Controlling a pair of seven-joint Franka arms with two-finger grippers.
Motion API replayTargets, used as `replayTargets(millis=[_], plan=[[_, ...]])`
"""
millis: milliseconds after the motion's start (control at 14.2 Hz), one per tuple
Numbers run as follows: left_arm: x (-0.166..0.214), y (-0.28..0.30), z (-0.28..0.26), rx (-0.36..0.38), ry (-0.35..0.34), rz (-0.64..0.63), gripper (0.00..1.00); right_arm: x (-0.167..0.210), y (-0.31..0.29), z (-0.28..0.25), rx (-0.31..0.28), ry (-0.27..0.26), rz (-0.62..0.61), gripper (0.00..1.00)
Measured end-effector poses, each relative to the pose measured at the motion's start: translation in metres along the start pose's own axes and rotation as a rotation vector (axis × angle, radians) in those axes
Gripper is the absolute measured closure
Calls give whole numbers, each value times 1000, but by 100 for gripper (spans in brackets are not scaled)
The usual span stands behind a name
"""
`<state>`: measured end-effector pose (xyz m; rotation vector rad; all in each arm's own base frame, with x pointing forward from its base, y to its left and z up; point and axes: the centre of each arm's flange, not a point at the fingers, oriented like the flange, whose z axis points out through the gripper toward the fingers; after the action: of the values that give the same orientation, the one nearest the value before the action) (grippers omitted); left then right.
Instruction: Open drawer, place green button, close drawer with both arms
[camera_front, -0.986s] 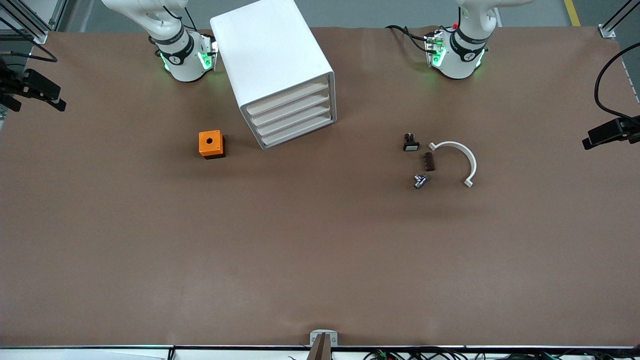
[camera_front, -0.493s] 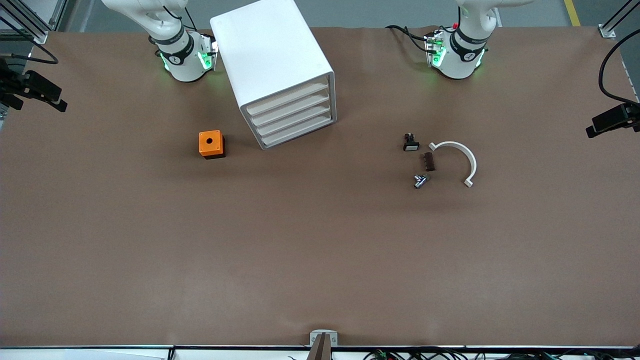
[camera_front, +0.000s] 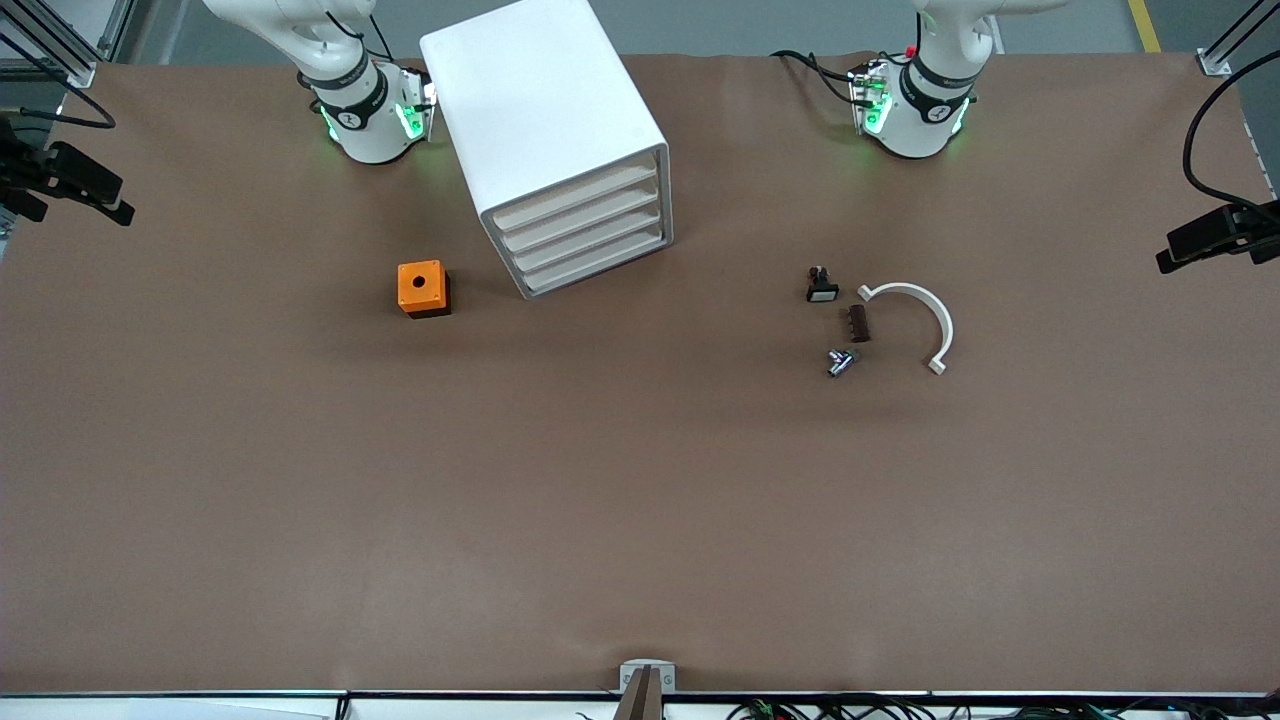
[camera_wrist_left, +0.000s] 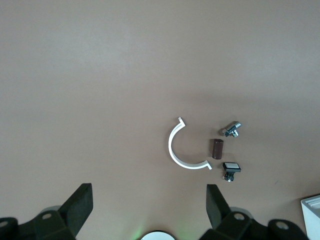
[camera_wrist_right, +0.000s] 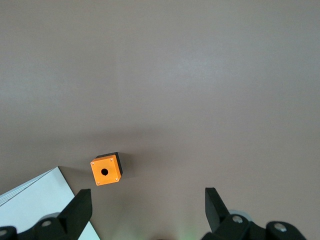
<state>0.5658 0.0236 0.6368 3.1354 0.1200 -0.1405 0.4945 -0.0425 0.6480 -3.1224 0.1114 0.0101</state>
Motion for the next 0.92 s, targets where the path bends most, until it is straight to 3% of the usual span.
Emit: replayTargets(millis=[915], plan=[[11, 4, 20, 2, -32, 7, 0, 1, -1, 0, 2, 7, -24, 0]])
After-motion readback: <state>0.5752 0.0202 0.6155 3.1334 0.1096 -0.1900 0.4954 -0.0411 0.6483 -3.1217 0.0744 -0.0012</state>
